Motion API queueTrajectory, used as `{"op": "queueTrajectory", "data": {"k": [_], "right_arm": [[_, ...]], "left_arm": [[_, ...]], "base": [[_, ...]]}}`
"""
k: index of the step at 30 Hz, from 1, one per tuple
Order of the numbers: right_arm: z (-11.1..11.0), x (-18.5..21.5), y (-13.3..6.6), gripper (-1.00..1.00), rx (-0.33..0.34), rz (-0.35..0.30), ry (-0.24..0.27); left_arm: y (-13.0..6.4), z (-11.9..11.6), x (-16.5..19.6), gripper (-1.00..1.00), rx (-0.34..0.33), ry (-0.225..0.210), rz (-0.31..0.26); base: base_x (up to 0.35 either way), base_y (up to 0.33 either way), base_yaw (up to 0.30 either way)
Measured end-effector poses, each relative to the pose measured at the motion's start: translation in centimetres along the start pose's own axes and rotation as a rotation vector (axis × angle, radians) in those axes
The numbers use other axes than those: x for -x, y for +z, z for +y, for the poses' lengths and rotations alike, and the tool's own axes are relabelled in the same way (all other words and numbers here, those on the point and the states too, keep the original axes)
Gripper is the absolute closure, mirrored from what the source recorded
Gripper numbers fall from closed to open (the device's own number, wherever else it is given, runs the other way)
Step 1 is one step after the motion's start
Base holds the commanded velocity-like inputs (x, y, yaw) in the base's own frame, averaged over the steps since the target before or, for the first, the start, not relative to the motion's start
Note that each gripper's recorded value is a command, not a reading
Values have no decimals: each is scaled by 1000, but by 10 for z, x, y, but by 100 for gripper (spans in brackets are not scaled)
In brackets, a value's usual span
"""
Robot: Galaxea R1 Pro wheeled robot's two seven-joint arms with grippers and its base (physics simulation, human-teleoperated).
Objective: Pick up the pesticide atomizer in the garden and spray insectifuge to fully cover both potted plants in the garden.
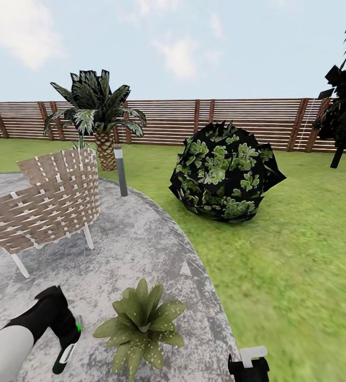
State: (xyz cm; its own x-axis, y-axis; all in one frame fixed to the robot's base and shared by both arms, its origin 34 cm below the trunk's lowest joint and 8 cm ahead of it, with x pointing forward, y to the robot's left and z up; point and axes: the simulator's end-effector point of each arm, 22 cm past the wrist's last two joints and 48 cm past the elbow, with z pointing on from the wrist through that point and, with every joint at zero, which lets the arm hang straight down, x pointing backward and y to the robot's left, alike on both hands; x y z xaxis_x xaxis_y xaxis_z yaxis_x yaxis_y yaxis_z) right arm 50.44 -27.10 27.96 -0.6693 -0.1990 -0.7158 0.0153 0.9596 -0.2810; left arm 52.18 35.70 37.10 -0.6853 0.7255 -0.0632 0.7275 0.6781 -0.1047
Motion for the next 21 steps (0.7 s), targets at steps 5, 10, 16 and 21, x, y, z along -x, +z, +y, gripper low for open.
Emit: {"op": "queueTrajectory", "data": {"k": [5, 10, 16, 21], "right_arm": [[0, 0, 0, -100, 0, 0, 0], [0, 0, 0, -100, 0, 0, 0], [0, 0, 0, -100, 0, 0, 0], [0, 0, 0, -100, 0, 0, 0]], "left_arm": [[-5, 12, -10, 100, 42, 21, 42], [-12, 29, -31, 100, 74, 1, 69], [-14, 33, -44, 100, 84, -52, 96], [-9, 26, -39, 100, 79, -49, 95]], "base": [[0, 0, 0], [0, 0, 0], [0, 0, 0], [0, 0, 0]]}}
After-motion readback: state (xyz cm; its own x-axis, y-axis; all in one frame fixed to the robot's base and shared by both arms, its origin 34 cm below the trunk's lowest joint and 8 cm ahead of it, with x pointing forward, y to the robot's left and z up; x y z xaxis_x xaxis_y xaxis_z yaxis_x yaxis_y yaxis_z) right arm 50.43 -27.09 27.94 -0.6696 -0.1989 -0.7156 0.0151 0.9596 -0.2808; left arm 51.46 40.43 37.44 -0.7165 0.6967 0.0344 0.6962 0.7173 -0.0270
